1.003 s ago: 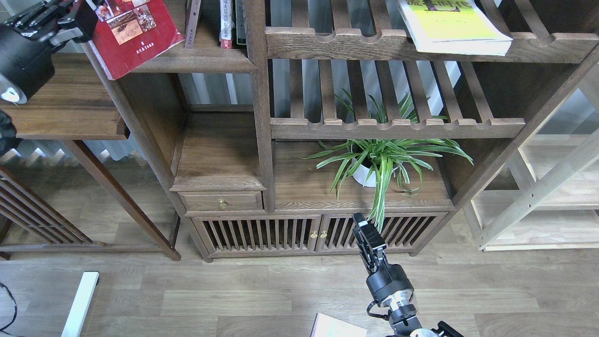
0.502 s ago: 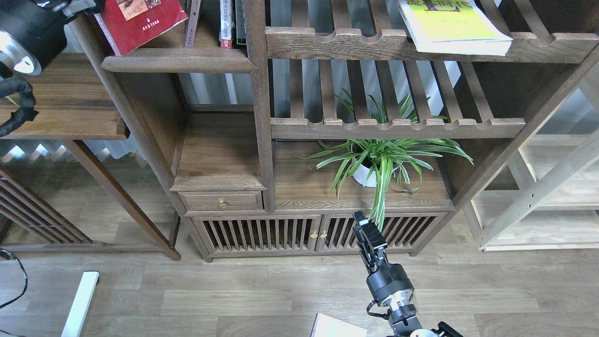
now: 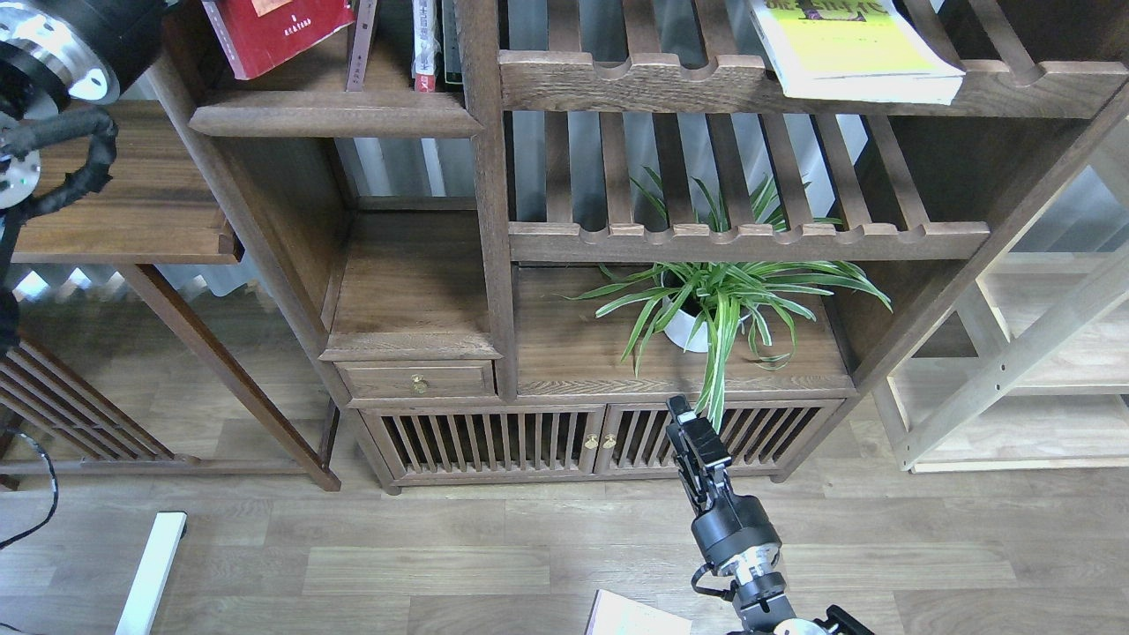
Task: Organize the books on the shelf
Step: 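Push the red book onto the upper shelf with the left gripper, then press the red book upright into the shelf row with the left gripper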
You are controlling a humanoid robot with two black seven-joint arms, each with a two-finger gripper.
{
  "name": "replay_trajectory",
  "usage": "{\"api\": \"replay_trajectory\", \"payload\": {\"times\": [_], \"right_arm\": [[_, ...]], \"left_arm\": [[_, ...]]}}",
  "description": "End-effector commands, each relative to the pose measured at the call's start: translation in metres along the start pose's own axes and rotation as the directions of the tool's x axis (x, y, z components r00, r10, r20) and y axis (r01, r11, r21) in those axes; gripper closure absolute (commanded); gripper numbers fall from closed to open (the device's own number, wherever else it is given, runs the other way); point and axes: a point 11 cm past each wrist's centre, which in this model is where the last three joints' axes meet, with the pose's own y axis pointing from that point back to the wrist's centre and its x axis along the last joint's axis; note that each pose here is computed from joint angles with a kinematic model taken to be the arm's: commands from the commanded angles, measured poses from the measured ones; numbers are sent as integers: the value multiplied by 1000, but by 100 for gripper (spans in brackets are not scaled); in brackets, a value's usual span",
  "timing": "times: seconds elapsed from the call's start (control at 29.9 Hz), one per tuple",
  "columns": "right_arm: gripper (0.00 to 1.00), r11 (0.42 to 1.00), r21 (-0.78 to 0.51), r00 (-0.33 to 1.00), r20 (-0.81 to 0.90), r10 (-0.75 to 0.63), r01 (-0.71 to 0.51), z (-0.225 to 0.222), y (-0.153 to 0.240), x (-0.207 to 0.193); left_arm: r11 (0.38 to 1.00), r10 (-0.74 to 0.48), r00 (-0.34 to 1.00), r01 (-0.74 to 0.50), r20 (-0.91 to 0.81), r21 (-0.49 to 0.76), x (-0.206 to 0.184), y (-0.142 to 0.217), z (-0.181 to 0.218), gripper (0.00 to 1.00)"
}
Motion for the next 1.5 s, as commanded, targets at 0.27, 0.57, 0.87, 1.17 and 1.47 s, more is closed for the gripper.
{"api": "replay_trajectory", "payload": {"times": [0.27, 0.57, 0.87, 1.17, 1.47], "right_arm": [[36, 1000, 2, 1000, 1, -2, 2, 0, 0, -1], [36, 1000, 3, 1000, 4, -5, 5, 0, 0, -2], [36, 1000, 4, 1000, 18, 0, 0, 3, 7, -1], [36, 1000, 6, 1000, 26, -1, 1, 5, 10, -2], [36, 1000, 6, 1000, 28, -3, 3, 5, 10, -2]], "left_arm": [[999, 38, 999, -38, -3, -22, 5, -24, -3, 93], [999, 43, 999, -43, -3, -22, 0, -38, -11, 93], [1000, 20, 1000, -20, 5, -24, -36, -77, -15, 92], [999, 21, 1000, -21, 20, -26, -41, -81, -22, 92], [998, 40, 999, -39, 32, -43, -34, -82, -26, 91]]}}
